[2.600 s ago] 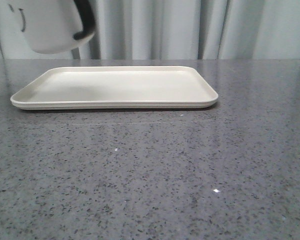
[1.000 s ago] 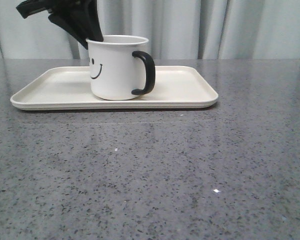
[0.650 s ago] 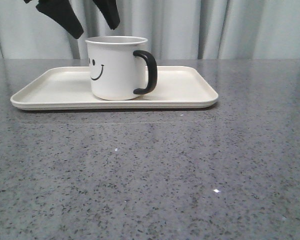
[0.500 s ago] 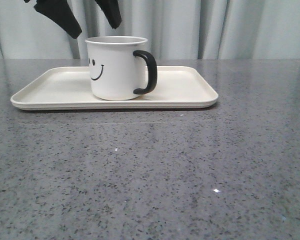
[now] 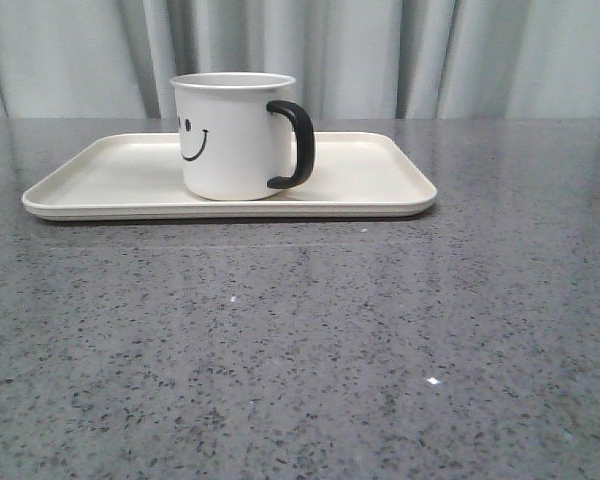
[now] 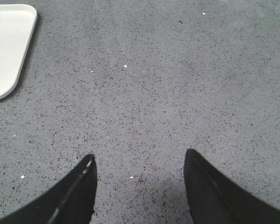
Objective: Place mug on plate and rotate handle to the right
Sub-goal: 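Move the right gripper over the mug and lower into its rim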
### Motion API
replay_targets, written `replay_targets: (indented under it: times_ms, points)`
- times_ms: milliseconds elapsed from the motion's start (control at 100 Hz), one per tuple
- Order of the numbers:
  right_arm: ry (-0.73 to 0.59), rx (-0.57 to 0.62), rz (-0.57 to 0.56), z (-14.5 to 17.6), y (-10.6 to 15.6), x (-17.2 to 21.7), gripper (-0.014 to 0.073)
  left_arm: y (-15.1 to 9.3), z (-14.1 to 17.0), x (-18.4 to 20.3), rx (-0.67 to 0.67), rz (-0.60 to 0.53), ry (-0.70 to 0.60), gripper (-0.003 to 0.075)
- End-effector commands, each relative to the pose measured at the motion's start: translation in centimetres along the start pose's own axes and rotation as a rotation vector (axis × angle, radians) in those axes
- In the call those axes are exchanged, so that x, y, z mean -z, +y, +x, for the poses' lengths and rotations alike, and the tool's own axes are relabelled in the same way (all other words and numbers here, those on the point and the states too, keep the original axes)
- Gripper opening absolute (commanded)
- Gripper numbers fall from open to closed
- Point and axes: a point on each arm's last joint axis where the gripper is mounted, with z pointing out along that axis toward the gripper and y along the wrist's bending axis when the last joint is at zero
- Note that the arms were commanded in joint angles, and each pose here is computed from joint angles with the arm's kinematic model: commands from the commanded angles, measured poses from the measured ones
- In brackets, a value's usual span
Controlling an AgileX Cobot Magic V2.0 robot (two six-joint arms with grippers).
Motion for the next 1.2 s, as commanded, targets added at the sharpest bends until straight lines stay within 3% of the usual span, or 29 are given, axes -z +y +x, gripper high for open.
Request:
replay_targets:
  times_ms: [0, 260, 560, 800, 990, 1190]
  points:
    - [-0.094, 0.001, -0.012, -1.5, 0.2, 0.5, 0.0428, -0.2, 0.5, 3.4, -0.004, 0.013, -0.152, 0.0554]
    - [-0.082, 0.008, -0.093, -1.5, 0.9, 0.3, 0.0428, 2.4, 6.7, 6.2, 0.041, -0.050, -0.211, 0.0554]
    - [-0.024, -0.021, -0.354, -3.7, 3.2, -2.5, 0.0428, 5.5, 13.4, 9.5, 0.130, -0.158, -0.266, 0.0554]
    - [-0.027, 0.039, -0.499, -9.0, 5.7, -4.9, 0.0428, 5.5, 15.0, 10.1, 0.132, -0.162, -0.271, 0.0554]
    - [-0.046, 0.146, -0.623, -12.5, 10.6, -7.4, 0.0426, 5.5, 15.1, 10.1, 0.132, -0.162, -0.268, 0.0554]
    - [-0.026, 0.203, -0.663, -15.2, 15.4, -11.3, 0.0426, 5.5, 15.1, 10.1, 0.132, -0.162, -0.268, 0.0554]
